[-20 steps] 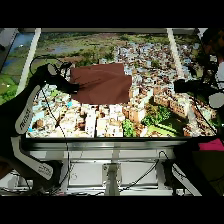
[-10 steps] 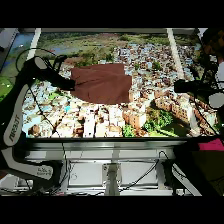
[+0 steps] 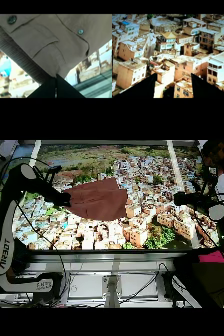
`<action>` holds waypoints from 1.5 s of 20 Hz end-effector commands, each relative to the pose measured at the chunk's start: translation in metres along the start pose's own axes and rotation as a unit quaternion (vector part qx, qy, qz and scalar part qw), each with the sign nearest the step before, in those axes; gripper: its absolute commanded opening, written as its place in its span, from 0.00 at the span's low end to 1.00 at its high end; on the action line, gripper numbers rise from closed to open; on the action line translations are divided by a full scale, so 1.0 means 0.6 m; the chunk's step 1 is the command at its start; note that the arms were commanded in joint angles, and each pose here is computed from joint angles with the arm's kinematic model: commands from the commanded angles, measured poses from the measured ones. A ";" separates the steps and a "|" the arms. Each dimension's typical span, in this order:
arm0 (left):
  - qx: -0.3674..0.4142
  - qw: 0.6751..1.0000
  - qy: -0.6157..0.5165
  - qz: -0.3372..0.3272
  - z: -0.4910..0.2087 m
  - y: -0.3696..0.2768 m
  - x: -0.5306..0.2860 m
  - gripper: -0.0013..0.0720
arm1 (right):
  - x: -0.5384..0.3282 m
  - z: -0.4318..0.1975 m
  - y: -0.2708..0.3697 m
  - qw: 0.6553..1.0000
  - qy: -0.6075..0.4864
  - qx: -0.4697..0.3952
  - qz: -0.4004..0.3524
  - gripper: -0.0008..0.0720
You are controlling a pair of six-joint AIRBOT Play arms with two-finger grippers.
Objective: Fold the clothes and pants, and hang the long-sleeved shirts on hangers.
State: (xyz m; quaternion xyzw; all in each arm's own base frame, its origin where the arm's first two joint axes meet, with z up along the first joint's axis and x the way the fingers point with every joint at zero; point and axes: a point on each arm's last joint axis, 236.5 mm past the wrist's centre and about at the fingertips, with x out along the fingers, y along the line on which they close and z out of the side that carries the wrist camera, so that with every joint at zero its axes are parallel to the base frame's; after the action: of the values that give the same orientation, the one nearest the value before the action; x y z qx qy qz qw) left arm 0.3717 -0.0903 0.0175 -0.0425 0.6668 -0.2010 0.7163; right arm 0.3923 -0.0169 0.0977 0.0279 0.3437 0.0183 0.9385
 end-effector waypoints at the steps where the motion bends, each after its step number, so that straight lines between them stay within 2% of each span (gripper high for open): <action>1: -0.064 0.993 0.093 0.031 -0.089 0.034 0.041 0.04 | 0.000 0.000 0.001 1.000 0.001 0.002 0.001 0.69; 3: -0.080 0.987 0.136 0.024 -0.136 0.037 0.073 0.07 | 0.000 0.000 0.001 1.000 0.001 0.002 0.002 0.69; 4: -0.085 0.985 0.147 0.020 -0.151 0.037 0.086 0.22 | 0.000 0.000 0.001 1.000 0.001 0.002 0.002 0.69; 5: -0.087 0.985 0.146 0.018 -0.156 0.038 0.098 0.54 | 0.000 0.000 0.001 1.000 0.001 0.002 0.002 0.69; 6: -0.087 0.987 0.132 0.019 -0.149 0.041 0.107 0.71 | 0.000 0.000 0.001 1.000 0.001 0.002 0.001 0.69; 11: -0.038 0.998 0.036 0.038 -0.092 0.048 0.085 0.70 | 0.000 -0.001 0.001 1.000 0.002 0.001 0.002 0.69; 15: -0.043 0.997 -0.033 0.058 -0.099 0.060 0.077 0.70 | 0.000 -0.001 0.001 1.000 0.002 0.001 0.002 0.69; 19: -0.097 0.994 -0.040 0.032 -0.141 0.070 0.118 0.70 | 0.000 -0.001 0.001 1.000 0.002 0.002 0.002 0.69; 23: -0.173 0.979 -0.107 -0.004 -0.111 0.085 0.127 0.70 | 0.000 -0.001 0.001 1.000 0.002 0.002 0.002 0.69; 30: -0.222 0.969 -0.111 -0.009 -0.110 0.097 0.131 0.70 | 0.000 -0.001 0.002 1.000 0.002 0.002 0.002 0.69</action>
State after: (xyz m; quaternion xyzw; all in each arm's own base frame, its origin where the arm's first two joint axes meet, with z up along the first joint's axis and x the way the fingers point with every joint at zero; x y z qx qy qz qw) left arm 0.3209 -0.0517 -0.0794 -0.2040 0.6132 -0.0655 0.7603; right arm 0.3916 -0.0160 0.0970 0.0298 0.3455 0.0195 0.9378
